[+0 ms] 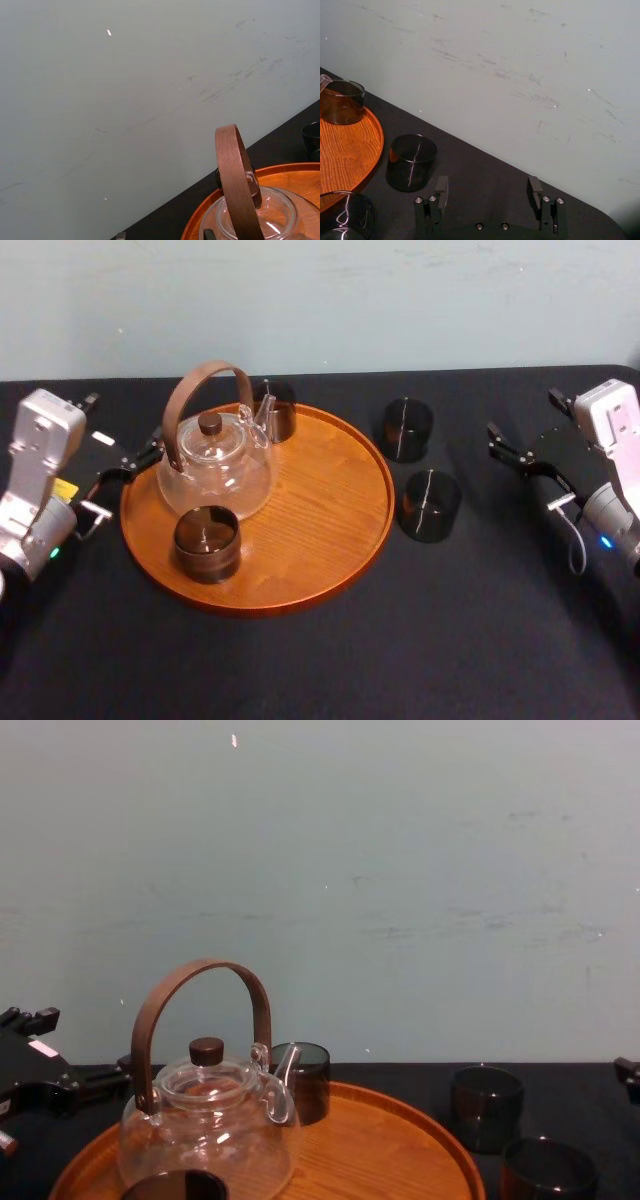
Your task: Pick up the glass from the table and place it on the tray.
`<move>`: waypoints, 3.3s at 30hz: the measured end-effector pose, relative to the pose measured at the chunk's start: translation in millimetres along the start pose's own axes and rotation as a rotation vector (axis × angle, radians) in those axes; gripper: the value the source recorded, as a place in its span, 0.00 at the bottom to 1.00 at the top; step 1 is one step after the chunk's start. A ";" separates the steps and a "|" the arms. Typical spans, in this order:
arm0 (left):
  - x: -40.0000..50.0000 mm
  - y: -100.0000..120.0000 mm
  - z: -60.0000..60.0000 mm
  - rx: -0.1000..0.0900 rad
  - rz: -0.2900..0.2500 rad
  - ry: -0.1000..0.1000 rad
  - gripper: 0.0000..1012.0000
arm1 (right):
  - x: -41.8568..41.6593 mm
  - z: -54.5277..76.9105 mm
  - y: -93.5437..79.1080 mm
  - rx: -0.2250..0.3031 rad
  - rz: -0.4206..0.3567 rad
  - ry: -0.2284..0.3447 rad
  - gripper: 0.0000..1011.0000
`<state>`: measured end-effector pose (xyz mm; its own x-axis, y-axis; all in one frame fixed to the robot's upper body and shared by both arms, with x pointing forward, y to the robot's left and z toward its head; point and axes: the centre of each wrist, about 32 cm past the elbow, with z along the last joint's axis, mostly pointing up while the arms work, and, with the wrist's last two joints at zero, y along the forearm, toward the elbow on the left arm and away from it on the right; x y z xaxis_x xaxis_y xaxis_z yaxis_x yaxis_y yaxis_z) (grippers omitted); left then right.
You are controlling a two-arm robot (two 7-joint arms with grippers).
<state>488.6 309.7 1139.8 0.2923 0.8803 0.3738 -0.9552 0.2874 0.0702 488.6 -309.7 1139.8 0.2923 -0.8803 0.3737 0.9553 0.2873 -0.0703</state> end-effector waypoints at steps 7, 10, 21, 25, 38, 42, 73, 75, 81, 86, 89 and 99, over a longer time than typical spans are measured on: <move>0.0 0.0 0.0 0.000 0.000 0.000 0.99 | 0.0 0.0 0.0 0.000 0.000 0.000 0.99; 0.0 0.0 0.0 0.000 0.000 0.000 0.99 | 0.0 0.0 0.0 0.000 0.000 0.000 0.99; 0.0 0.0 0.0 0.000 0.000 0.000 0.99 | 1.0 -0.2 -0.4 -0.001 0.007 0.002 0.99; 0.0 0.0 0.0 0.000 0.000 0.000 0.99 | 2.4 0.2 -2.6 -0.007 0.032 0.015 0.99; 0.0 0.0 0.0 0.000 0.000 0.000 0.99 | 16.4 4.0 -16.4 -0.066 0.148 0.089 0.99; 0.0 0.0 0.0 0.000 0.000 0.000 0.99 | 20.6 4.7 -22.0 -0.082 0.184 0.097 0.99; 0.0 0.0 0.0 0.000 0.000 0.000 0.99 | 11.9 5.8 -36.7 -0.198 0.447 0.127 0.99; 0.0 0.0 0.0 0.000 0.000 0.000 0.99 | 9.9 7.2 -34.7 -0.194 0.455 0.130 0.99; 0.0 0.0 0.0 0.000 0.000 0.000 0.99 | 6.4 8.8 -28.9 -0.193 0.468 0.140 0.99; 0.0 0.0 0.0 0.000 0.000 0.000 0.99 | 2.4 9.0 -21.6 -0.194 0.479 0.155 0.99; 0.0 0.0 0.0 0.000 0.000 0.000 0.99 | 0.8 8.5 -18.6 -0.195 0.483 0.162 0.99; 0.0 0.0 0.0 0.000 0.000 0.000 0.99 | -1.9 6.1 -7.2 -0.207 0.490 0.186 0.99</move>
<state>488.6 309.7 1139.8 0.2923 0.8803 0.3737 -0.9552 0.2874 0.0702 481.0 -307.8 1145.2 0.6888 -0.7201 0.0834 0.6896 0.6154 -0.3818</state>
